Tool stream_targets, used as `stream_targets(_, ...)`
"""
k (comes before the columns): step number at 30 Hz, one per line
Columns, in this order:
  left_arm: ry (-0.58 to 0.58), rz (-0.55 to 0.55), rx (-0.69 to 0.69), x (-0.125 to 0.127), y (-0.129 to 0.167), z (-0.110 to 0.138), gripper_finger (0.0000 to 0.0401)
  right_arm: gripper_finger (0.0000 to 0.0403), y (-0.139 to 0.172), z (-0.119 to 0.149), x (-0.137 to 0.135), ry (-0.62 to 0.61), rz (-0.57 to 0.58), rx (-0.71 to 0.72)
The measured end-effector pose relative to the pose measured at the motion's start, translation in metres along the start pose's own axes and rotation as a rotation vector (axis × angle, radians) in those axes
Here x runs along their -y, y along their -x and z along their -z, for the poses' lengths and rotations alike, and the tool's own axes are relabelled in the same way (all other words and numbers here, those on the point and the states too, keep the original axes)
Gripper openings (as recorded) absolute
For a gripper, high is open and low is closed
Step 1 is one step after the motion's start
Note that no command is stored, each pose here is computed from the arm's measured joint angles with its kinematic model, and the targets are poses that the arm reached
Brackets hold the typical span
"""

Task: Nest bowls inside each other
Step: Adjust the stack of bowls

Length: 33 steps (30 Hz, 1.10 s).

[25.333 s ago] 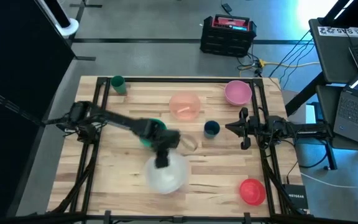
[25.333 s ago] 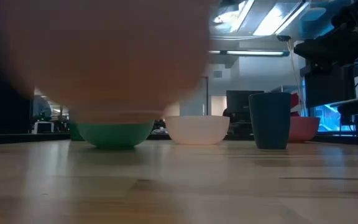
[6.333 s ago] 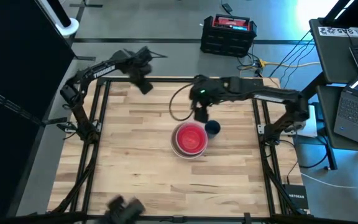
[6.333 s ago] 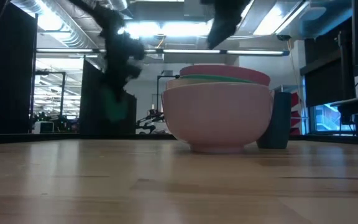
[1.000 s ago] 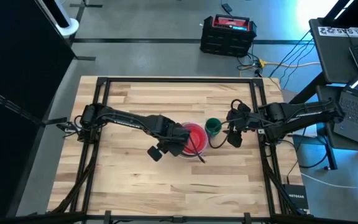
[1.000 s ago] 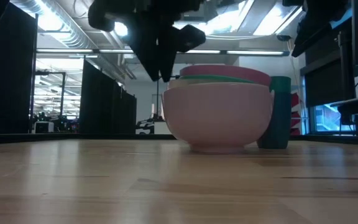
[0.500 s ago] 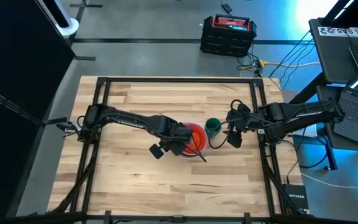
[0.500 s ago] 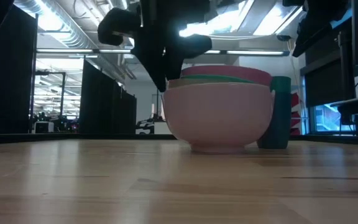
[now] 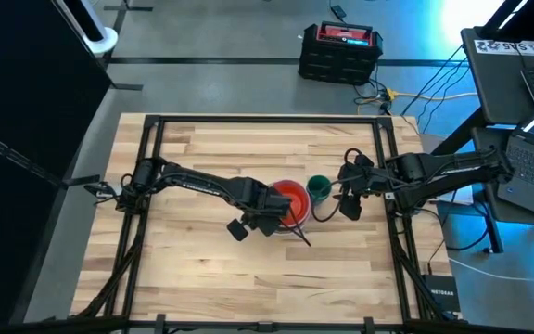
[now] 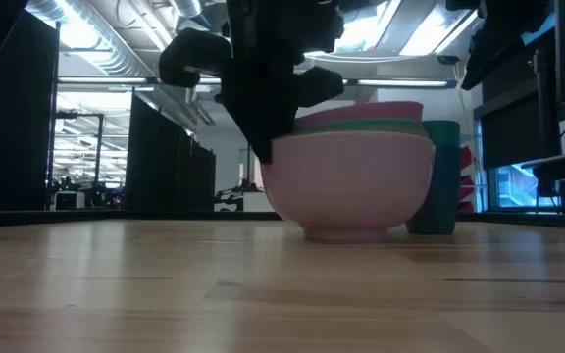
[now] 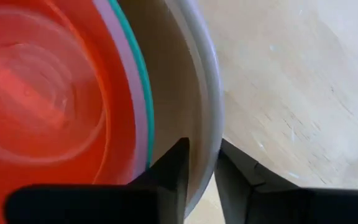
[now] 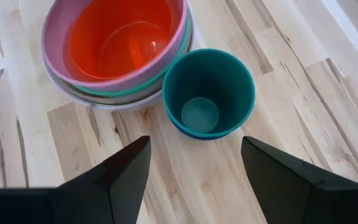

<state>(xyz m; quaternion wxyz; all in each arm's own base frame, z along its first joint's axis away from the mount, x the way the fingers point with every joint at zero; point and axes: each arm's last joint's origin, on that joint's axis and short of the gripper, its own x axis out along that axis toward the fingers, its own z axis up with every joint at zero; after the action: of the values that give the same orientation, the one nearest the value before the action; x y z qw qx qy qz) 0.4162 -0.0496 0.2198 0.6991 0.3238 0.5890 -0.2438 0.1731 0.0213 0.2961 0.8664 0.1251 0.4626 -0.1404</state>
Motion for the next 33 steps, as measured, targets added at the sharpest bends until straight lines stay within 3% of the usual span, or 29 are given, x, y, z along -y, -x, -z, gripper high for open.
stream_targets(20,0.319,0.013,-0.045,-0.013,-0.001,0.017,0.0007,0.0237,0.0,0.0,0.0,0.0,0.006,0.002)
stream_targets(33,0.647,0.014,-0.052,-0.02,-0.002,0.025,0.0008,0.0237,0.0,0.0,0.0,0.01,0.006,0.002)
